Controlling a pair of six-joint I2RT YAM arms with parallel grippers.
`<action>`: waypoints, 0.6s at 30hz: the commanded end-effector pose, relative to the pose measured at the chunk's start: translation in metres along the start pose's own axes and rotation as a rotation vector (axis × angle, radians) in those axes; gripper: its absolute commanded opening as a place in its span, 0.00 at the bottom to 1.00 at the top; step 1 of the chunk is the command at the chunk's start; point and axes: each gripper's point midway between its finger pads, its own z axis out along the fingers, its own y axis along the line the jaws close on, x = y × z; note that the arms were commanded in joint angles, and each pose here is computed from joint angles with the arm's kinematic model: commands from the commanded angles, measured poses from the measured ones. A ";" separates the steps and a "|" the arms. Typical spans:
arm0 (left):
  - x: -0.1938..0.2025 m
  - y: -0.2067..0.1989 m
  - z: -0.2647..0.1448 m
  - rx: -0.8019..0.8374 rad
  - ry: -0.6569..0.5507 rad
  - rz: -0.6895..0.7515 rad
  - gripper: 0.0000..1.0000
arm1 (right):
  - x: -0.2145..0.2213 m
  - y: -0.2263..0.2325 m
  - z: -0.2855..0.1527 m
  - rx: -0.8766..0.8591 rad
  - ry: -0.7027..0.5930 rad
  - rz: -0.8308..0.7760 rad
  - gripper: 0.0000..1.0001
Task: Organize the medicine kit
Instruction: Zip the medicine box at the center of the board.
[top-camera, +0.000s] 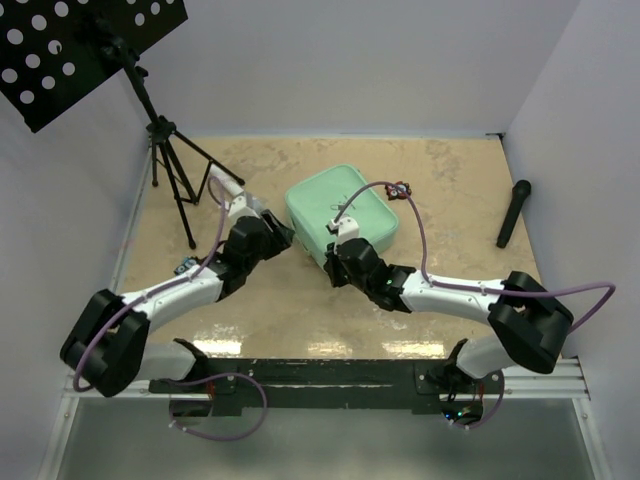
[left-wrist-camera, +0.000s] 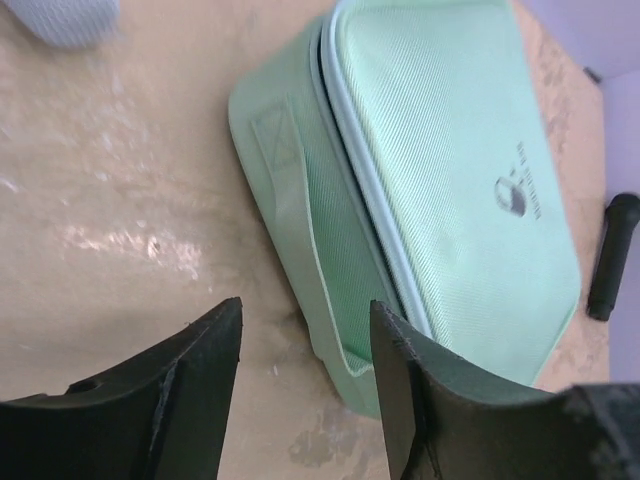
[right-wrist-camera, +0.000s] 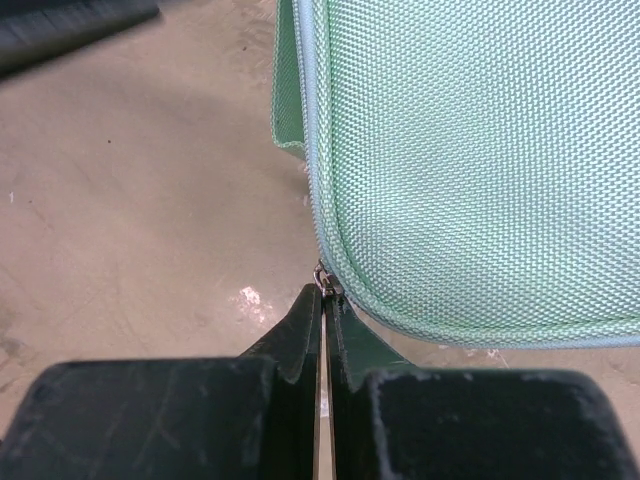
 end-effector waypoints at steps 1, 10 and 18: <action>-0.064 -0.019 -0.011 0.057 -0.119 0.058 0.59 | -0.028 0.016 -0.011 -0.073 -0.079 -0.012 0.00; -0.104 -0.050 0.055 0.255 0.015 0.308 0.83 | -0.011 0.027 -0.018 -0.169 -0.015 -0.071 0.00; -0.100 -0.064 0.084 0.590 0.274 0.332 0.71 | -0.010 0.031 -0.022 -0.201 0.001 -0.104 0.00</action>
